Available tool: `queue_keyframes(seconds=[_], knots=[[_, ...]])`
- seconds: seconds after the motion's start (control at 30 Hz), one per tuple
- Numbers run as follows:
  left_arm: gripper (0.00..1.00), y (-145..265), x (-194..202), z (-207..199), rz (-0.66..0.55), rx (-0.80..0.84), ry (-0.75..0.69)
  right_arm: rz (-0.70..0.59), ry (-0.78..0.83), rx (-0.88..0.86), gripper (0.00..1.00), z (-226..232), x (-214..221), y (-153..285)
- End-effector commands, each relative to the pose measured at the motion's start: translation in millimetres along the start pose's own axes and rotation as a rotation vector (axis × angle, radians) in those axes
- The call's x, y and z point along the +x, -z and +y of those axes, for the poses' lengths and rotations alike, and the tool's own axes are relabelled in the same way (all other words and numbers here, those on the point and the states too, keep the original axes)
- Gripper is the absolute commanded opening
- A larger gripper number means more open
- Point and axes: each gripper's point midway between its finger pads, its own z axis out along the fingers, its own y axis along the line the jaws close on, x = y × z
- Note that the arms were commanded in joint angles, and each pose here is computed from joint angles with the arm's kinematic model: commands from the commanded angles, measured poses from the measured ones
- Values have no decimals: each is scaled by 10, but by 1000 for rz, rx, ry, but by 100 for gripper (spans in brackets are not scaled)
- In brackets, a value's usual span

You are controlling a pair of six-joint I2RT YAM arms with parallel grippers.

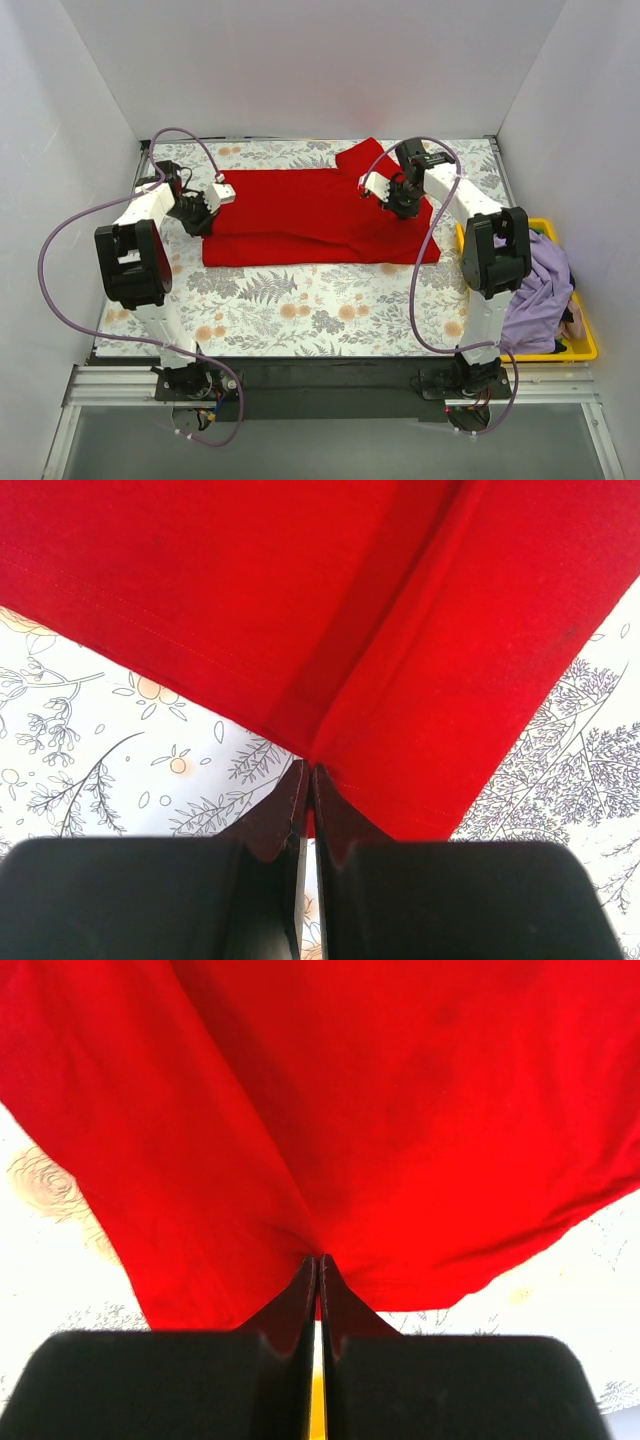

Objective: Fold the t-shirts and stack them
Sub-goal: Fold the tshirt

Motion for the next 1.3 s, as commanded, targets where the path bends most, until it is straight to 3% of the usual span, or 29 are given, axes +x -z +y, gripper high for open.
queue_keyframes(seconds=[0.0, 0.43, 0.47, 0.5, 0.6, 0.63, 0.87, 0.97, 1.1, 1.27], knots=[[0, 21, -4, 53, -7, -23, -10, -2, 86, 34, 1, -197, -50, 64], [1, -86, 67, 97, 13, -15, 23, 17, 85, 26, 2, -320, -49, -107], [4, -92, 65, 108, 12, -24, 55, 18, 64, 27, 8, -323, -53, -105], [16, -88, 47, 134, 7, -33, 70, 19, 53, 32, 26, -345, -55, -91], [32, 3, -56, 170, -22, -42, 182, 4, -18, 44, 51, -363, -61, 40], [40, 78, -93, 210, -42, -46, 211, -5, -56, 53, 54, -385, -18, 127], [64, 399, -112, -103, -165, 95, 567, -100, -468, -110, 56, -14, 215, 537], [65, 455, -90, -289, -194, 133, 680, -118, -642, -184, 57, 225, 345, 514], [65, 343, 19, -488, -183, 130, 773, -139, -777, -246, 78, 362, 458, 446], [65, 215, 136, -564, -146, 144, 853, -117, -845, -286, 74, 438, 592, 307]])
